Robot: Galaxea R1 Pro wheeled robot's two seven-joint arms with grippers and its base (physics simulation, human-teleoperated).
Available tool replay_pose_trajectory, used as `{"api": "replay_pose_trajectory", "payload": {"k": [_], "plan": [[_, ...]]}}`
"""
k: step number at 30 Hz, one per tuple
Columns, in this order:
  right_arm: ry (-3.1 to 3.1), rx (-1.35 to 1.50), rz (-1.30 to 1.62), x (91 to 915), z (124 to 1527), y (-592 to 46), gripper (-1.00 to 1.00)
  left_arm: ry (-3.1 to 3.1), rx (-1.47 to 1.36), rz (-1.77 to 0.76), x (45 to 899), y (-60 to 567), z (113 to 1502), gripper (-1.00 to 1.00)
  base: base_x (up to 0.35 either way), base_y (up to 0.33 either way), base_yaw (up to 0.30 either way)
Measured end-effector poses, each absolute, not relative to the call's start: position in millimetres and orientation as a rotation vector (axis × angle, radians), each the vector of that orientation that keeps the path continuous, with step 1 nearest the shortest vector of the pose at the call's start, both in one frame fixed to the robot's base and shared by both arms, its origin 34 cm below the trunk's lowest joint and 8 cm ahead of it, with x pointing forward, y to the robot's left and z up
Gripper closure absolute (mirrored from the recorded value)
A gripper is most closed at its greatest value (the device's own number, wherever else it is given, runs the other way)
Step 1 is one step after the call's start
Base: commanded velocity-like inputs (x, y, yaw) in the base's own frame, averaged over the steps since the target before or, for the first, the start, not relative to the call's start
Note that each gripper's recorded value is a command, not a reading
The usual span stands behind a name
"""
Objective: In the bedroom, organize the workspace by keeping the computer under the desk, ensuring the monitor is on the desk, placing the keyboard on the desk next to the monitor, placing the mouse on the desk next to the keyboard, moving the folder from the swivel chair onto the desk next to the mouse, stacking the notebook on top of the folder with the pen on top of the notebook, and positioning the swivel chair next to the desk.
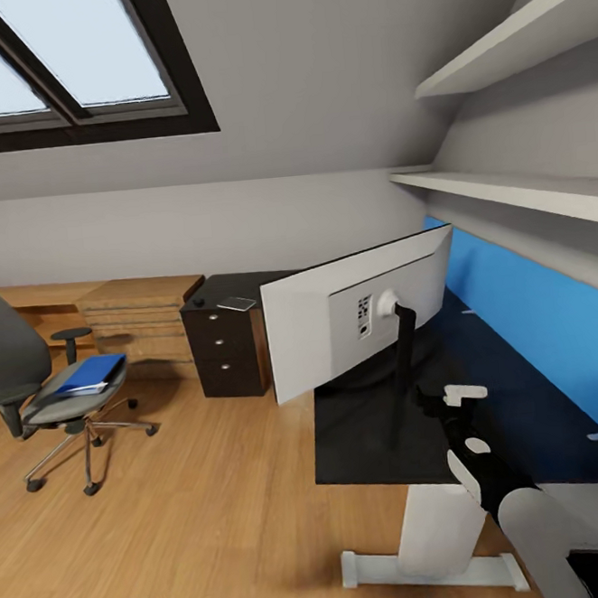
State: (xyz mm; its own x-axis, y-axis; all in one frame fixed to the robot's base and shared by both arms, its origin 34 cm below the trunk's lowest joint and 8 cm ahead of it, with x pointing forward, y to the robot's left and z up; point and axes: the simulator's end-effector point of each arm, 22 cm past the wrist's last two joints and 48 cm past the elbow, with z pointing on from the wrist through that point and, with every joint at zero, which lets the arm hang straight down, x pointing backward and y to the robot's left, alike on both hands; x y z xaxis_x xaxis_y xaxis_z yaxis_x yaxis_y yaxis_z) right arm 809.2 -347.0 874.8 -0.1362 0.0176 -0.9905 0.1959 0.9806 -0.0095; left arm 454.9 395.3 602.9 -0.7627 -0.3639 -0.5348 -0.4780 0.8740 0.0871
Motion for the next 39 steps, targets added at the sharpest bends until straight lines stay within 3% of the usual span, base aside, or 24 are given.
{"api": "replay_pose_trajectory", "payload": {"k": [39], "plan": [[1.684, 0.138, -0.142, 810.6, 878.7, -335.7, -1.00, 2.546, -0.593, 0.271, 450.5, 375.1, 595.6, -1.00, 0.118, 0.008, 0.000]]}}
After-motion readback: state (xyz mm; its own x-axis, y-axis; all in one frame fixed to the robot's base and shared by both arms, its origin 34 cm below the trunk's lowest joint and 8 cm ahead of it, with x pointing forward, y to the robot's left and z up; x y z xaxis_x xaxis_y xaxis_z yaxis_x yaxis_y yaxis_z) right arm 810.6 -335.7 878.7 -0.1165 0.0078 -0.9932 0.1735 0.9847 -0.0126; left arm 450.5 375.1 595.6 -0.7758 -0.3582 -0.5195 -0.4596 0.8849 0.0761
